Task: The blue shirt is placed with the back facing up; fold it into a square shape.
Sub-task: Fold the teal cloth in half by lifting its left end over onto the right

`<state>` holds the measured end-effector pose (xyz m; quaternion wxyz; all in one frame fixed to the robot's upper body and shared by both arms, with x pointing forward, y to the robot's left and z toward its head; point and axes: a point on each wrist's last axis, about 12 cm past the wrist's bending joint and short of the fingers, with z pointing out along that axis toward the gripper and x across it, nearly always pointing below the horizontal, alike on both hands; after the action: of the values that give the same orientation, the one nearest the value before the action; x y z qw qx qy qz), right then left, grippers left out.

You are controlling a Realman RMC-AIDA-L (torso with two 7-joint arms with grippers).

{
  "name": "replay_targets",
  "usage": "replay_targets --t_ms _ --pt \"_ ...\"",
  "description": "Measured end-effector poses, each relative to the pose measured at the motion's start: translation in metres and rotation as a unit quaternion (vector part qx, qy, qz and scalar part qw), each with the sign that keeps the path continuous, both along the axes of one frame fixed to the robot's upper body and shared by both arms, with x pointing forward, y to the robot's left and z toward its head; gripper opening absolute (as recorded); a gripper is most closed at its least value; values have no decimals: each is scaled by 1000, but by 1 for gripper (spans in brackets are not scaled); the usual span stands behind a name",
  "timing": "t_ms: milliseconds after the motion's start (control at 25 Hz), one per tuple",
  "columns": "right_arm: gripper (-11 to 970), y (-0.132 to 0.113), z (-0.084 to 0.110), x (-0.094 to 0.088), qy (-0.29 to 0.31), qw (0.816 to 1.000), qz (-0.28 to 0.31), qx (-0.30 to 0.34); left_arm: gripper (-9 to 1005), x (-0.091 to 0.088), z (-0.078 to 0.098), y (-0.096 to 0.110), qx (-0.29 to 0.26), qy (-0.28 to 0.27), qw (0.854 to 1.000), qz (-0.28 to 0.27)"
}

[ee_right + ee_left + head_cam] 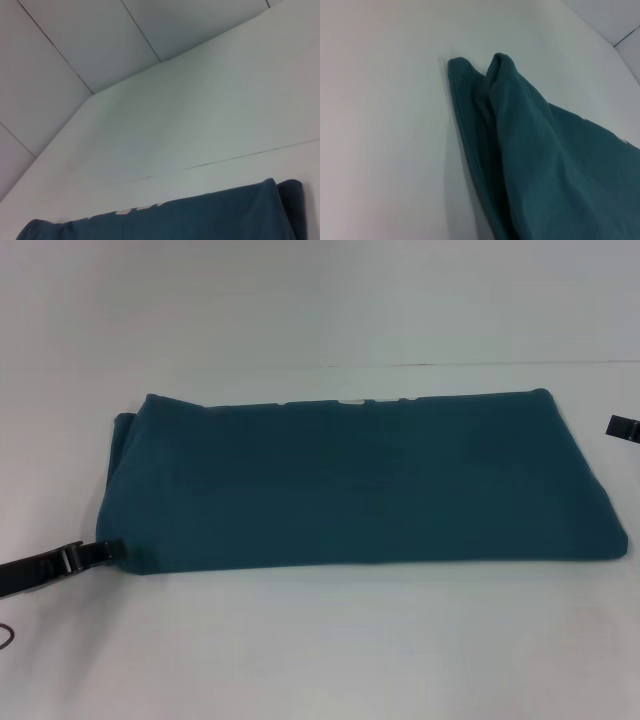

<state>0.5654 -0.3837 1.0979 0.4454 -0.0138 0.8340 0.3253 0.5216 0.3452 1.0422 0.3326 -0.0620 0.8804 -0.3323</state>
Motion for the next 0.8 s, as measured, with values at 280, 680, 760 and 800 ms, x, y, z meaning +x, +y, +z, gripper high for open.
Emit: replay_targets --t_ms 280,680,760,800 --pt "791 -1 0 -1 -1 1000 -2 3 149 1 0 0 1 0 1000 -1" --pt "791 1 -2 -2 0 1000 -2 6 18 2 3 5 6 -4 1000 3" --pt "791 2 -2 -2 1 1000 -2 6 19 2 5 9 8 -7 1000 11" --pt "791 2 -3 -2 1 1000 -2 6 19 2 6 11 9 -9 1000 16"
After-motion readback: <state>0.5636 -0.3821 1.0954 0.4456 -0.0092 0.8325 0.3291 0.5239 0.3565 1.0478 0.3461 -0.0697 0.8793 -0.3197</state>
